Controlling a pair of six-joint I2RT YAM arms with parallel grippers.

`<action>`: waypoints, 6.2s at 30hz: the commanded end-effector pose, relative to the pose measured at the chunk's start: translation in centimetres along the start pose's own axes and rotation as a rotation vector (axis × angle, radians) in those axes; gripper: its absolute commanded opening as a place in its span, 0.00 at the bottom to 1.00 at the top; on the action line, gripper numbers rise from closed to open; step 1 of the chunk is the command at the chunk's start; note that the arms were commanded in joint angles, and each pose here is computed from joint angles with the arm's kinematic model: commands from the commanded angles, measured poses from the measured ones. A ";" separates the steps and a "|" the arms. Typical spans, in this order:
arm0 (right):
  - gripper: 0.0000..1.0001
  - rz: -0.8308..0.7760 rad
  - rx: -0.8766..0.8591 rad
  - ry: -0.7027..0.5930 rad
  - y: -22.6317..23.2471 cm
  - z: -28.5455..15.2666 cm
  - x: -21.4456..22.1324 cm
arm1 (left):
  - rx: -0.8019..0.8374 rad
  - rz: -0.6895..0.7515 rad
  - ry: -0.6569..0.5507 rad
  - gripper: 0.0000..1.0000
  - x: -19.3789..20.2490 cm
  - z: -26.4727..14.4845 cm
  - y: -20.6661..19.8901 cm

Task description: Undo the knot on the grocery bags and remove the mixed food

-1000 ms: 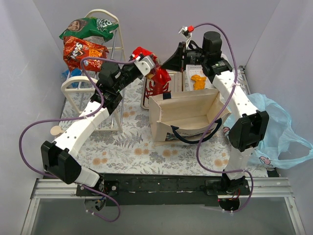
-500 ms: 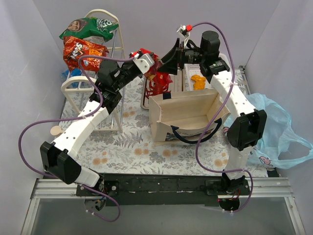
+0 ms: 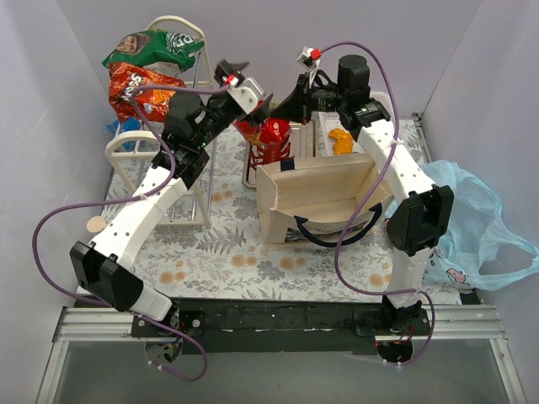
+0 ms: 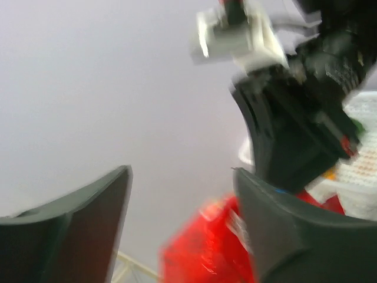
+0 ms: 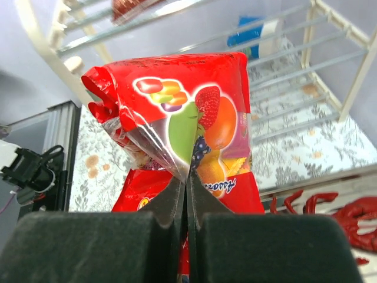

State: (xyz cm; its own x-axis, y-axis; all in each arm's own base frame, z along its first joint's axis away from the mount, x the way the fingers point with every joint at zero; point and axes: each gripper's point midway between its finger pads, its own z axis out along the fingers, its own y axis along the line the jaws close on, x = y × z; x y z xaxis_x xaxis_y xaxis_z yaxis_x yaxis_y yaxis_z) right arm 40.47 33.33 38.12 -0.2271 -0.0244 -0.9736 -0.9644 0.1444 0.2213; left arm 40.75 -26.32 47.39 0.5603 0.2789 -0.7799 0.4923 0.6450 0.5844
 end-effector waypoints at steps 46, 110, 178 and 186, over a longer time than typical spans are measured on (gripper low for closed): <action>0.01 -1.029 0.329 -0.228 7.8 17.8 -5.0 | -1.071 0.105 0.103 0.98 -14.5 -25.8 23.3; 0.86 -0.447 0.365 -0.180 10.6 17.2 2.8 | -0.889 -0.005 0.032 0.98 -14.3 -26.6 19.9; 0.93 -0.316 0.096 -0.275 8.9 19.4 5.2 | -0.953 -0.016 0.338 0.98 -7.6 -23.8 23.8; 0.94 -0.333 0.153 -0.139 9.7 10.3 4.6 | -0.962 -0.203 0.622 0.98 4.2 -23.0 26.9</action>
State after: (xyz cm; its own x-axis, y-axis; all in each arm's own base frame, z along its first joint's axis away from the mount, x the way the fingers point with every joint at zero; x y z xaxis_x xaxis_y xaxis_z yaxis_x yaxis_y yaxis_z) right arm 32.11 50.12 32.53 0.0695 0.0735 -0.9949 -0.9596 0.2774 -0.0465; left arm 36.41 5.41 60.87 0.1998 0.3060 -0.9308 -0.3316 0.9151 0.2297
